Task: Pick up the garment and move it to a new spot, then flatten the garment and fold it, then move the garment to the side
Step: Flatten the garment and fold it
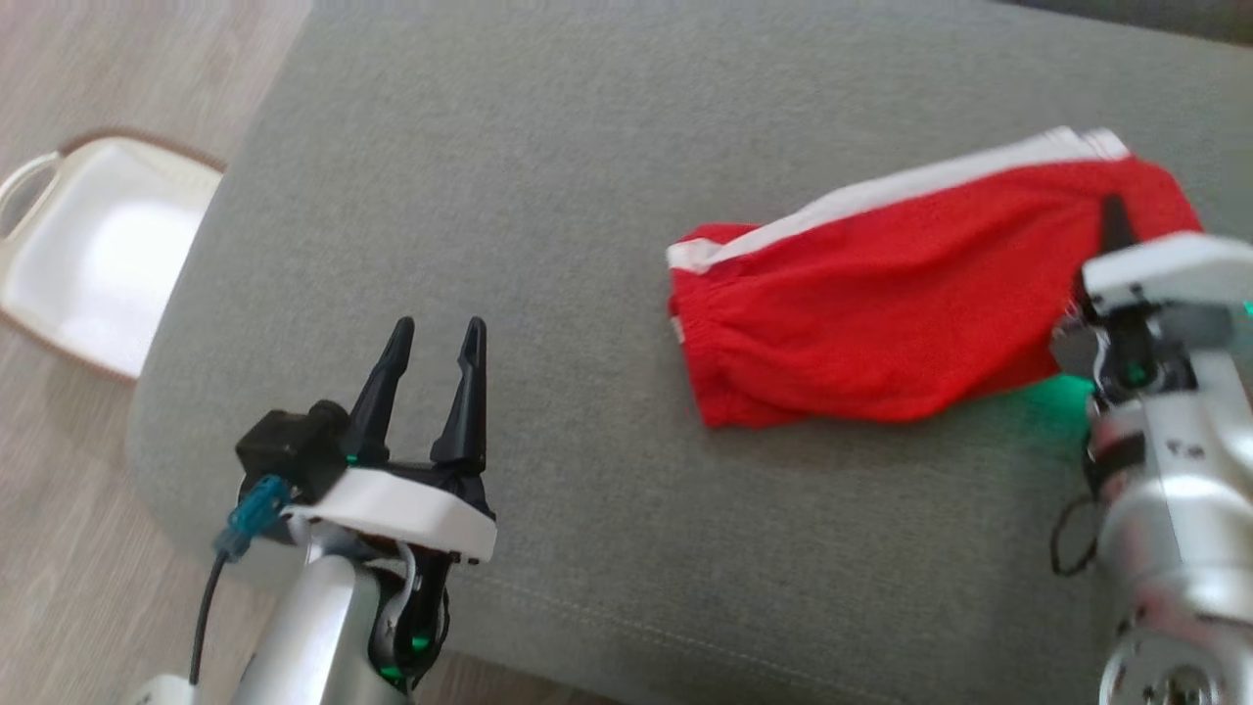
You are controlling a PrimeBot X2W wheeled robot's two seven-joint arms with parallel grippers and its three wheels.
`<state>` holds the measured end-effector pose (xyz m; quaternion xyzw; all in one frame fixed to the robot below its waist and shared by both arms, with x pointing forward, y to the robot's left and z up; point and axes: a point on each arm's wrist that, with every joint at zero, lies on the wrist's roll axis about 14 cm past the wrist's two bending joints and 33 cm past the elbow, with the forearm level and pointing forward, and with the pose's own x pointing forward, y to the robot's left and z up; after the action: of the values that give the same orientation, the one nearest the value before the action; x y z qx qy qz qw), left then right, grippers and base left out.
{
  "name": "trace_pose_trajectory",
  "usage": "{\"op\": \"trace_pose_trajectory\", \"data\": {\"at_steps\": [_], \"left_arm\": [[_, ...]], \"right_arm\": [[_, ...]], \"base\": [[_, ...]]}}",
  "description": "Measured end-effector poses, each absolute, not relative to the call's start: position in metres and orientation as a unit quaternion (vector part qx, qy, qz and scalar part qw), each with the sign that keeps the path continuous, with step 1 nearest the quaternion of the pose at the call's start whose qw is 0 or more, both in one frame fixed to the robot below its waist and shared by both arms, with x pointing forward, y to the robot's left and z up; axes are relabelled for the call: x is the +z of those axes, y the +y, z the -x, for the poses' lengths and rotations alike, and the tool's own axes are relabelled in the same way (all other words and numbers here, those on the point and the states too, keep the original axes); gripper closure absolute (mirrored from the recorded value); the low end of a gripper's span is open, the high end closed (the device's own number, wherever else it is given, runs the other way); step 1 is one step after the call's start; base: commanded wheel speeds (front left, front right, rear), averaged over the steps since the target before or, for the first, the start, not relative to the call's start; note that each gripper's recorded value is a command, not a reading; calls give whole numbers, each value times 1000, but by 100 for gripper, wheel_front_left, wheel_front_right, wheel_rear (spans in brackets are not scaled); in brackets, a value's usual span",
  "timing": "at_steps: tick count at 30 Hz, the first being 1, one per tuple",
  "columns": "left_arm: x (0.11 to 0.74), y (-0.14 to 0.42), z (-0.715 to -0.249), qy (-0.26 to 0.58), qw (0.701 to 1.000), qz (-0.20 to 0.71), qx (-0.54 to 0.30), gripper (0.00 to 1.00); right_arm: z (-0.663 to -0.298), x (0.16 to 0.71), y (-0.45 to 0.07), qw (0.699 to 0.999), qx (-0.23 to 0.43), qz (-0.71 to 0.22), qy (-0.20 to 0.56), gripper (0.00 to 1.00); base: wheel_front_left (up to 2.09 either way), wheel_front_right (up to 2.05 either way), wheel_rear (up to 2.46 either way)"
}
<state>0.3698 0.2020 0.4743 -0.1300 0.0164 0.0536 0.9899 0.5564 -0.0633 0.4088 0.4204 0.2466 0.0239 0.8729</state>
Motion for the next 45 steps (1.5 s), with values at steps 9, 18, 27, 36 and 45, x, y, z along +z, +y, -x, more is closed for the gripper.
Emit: {"op": "trace_pose_trajectory", "data": {"at_steps": [9, 18, 27, 36, 45], "left_arm": [[475, 179, -360, 16, 990, 136, 22, 0], [478, 160, -360, 13, 991, 131, -13, 0], [480, 163, -354, 10, 992, 126, -10, 0], [489, 174, -343, -6, 992, 125, 7, 0], [482, 186, -327, 1, 991, 127, 31, 0]], "right_arm": [[-506, 405, -160, 878, -94, -436, 172, 100], [-491, 417, -185, 880, -113, -439, 142, 100], [-508, 454, -135, 889, -29, -441, 122, 100], [-502, 500, -47, 879, 115, -448, 113, 100], [-460, 478, 18, 876, 202, -402, 173, 100]], "base": [[0, 0, 0], [0, 0, 0], [0, 0, 0], [0, 0, 0], [0, 0, 0]]}}
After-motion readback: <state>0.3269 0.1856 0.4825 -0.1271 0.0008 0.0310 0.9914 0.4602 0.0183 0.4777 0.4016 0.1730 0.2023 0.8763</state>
